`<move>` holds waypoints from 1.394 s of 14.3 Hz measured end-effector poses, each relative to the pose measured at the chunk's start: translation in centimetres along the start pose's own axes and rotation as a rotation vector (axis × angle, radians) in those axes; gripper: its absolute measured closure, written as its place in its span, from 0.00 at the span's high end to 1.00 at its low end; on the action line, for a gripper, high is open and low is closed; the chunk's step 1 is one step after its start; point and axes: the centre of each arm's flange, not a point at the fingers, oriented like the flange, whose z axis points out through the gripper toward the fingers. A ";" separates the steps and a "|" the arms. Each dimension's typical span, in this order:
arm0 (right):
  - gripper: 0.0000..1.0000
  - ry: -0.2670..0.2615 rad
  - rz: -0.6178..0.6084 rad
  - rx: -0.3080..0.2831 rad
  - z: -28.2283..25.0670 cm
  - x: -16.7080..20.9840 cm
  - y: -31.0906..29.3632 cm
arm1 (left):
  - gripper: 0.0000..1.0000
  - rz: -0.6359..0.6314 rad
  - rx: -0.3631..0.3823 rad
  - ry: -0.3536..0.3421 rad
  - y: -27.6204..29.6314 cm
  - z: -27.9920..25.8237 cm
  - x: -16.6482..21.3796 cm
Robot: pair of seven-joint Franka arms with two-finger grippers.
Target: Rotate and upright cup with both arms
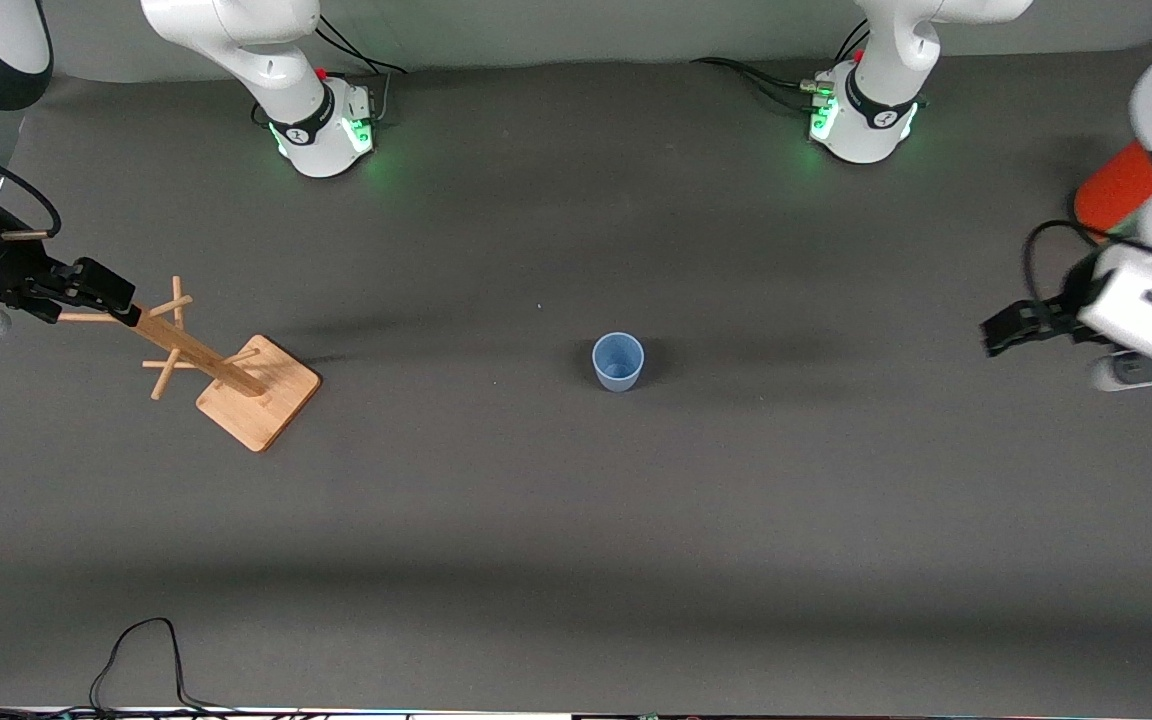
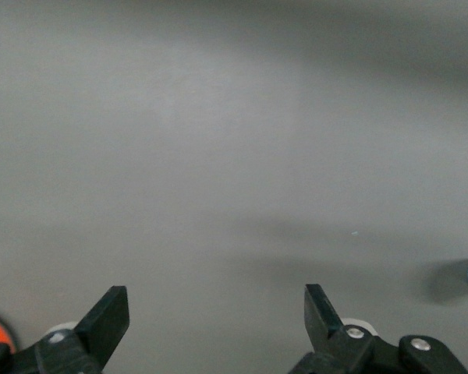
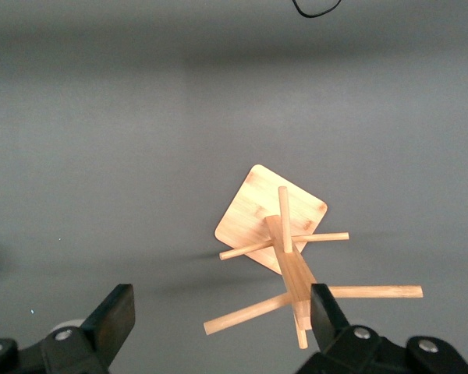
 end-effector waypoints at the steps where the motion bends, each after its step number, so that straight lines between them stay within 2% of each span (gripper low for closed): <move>1: 1.00 -0.006 0.000 0.011 0.0 -0.1 -0.2 | 1.00 -0.011 -0.001 -0.006 -2.1 -0.3 0.0; 4: 1.00 -0.021 0.001 0.031 0.0 -0.2 -0.5 | 1.00 -0.028 -0.003 -0.016 -5.1 -0.5 -0.3; 10: 1.00 -0.043 0.004 0.030 0.2 -0.5 -0.3 | 1.00 0.041 -0.002 -0.034 -1.2 -0.8 -1.1; 20: 1.00 -0.055 0.005 0.029 0.6 -0.4 -0.3 | 1.00 0.041 -0.002 -0.029 -1.3 -1.2 -1.3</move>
